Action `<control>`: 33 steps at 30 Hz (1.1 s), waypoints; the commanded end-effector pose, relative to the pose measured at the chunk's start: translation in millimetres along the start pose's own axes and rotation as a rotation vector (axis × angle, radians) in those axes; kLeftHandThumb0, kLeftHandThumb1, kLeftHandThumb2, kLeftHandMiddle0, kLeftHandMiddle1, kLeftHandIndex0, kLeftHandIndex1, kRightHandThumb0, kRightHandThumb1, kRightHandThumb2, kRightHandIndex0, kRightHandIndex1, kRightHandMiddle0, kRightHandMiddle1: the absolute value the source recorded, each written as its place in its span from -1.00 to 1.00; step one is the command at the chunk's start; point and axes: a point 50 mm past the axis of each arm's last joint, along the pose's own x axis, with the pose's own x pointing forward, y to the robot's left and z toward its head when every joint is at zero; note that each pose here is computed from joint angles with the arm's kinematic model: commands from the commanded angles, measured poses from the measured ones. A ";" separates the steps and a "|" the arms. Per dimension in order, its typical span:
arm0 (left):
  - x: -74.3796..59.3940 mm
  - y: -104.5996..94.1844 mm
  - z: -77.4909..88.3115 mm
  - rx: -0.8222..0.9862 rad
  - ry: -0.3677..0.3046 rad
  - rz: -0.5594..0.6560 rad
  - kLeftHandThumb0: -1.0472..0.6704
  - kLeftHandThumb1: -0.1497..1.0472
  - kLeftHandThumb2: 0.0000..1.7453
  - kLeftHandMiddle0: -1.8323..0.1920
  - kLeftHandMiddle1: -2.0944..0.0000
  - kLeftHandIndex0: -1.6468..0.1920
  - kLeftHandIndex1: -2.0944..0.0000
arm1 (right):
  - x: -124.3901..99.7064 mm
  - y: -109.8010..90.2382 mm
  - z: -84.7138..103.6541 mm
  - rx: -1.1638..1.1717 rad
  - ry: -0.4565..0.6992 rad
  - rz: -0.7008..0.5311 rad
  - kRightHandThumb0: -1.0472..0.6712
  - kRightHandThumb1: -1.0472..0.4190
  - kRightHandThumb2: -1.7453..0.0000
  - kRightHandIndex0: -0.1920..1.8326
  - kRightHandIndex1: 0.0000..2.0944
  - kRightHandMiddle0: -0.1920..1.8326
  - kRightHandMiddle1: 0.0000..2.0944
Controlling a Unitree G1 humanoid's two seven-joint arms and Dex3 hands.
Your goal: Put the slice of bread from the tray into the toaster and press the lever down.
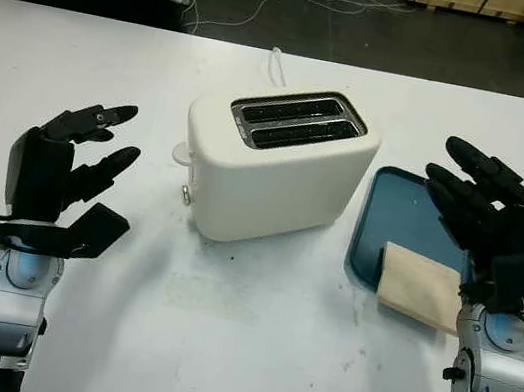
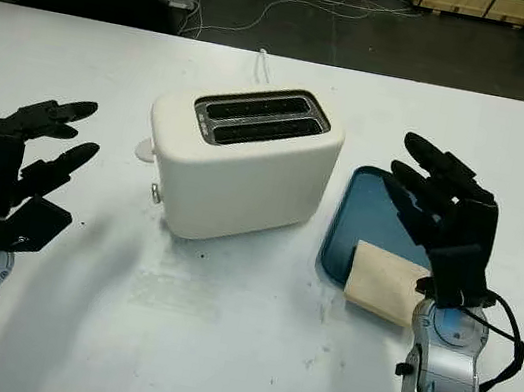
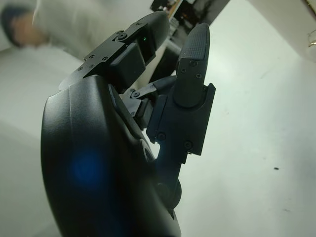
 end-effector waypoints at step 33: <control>7.3 2.0 2.6 -0.023 -0.046 0.003 -0.41 0.79 -0.81 0.30 -0.03 -0.15 0.96 | -82.6 11.7 22.6 -1.269 0.037 0.503 -0.70 -0.82 0.99 -0.76 -1.00 -0.74 -1.00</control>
